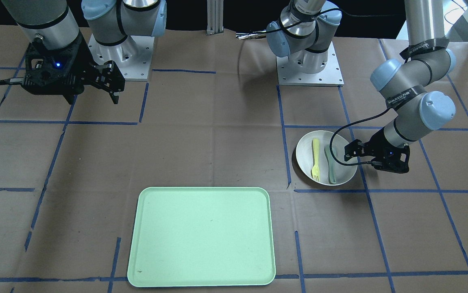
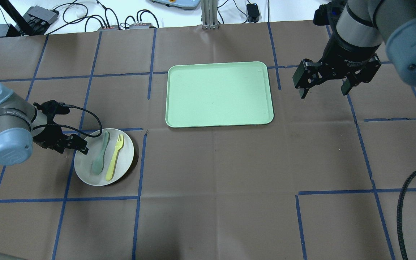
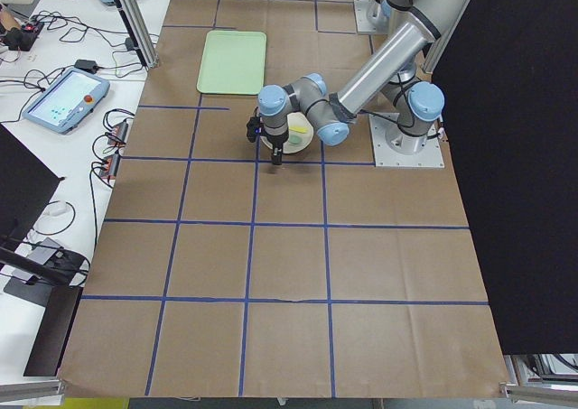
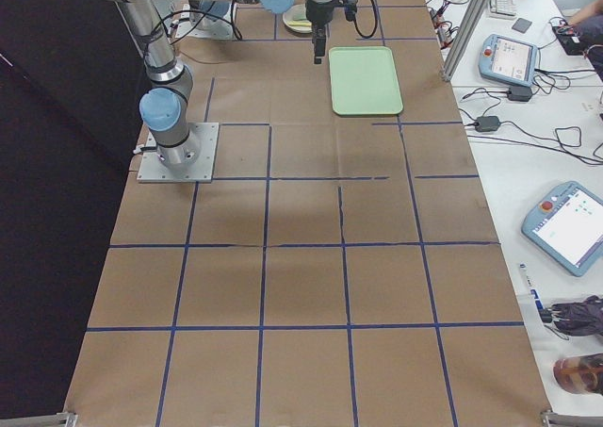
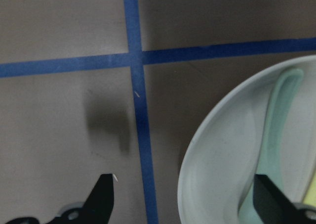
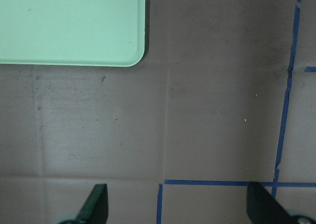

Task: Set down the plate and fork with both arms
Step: 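Close the left gripper on the white plate's rim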

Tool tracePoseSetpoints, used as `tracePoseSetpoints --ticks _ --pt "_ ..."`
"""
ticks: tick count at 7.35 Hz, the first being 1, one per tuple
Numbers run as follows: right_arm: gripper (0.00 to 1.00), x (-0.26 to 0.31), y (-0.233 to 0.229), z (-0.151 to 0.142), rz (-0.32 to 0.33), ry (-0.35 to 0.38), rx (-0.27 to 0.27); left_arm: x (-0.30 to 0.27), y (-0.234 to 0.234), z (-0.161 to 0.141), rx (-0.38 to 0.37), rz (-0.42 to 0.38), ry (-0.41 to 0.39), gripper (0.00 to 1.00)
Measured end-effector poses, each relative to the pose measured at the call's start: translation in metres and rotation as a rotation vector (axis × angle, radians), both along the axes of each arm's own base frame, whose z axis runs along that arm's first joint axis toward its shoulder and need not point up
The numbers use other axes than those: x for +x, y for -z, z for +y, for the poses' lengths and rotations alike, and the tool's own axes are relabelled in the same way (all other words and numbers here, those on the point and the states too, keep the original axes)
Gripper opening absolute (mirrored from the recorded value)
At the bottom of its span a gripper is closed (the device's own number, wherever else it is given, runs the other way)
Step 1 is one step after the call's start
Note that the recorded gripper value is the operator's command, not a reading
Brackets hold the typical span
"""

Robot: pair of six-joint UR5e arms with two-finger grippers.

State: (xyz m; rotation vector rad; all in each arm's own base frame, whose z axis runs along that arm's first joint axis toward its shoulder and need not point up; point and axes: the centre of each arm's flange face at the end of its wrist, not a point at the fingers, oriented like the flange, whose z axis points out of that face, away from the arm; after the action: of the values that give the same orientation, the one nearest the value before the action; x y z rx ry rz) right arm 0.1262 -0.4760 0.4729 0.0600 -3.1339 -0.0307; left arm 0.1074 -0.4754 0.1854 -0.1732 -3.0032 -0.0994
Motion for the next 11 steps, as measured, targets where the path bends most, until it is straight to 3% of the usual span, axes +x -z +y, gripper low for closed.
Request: tracePoseSetpoints --ticks 5,7,8,10,11 --pt "1.00 0.000 0.000 0.000 -0.002 0.000 0.000 0.001 -0.002 0.007 -0.001 0.006 0.006 0.98" --pt "1.00 0.000 0.000 0.000 -0.002 0.000 0.000 0.000 0.002 0.009 0.005 0.017 0.018 0.83" --pt "1.00 0.000 0.000 0.000 -0.002 0.000 0.000 -0.001 0.005 0.009 0.010 0.023 0.021 0.71" --pt "1.00 0.000 0.000 0.000 -0.003 0.000 0.000 -0.001 0.010 0.010 0.020 0.028 0.022 0.35" --pt "1.00 0.000 0.000 0.000 -0.003 0.000 0.000 -0.001 0.010 0.010 0.019 0.028 0.022 0.26"
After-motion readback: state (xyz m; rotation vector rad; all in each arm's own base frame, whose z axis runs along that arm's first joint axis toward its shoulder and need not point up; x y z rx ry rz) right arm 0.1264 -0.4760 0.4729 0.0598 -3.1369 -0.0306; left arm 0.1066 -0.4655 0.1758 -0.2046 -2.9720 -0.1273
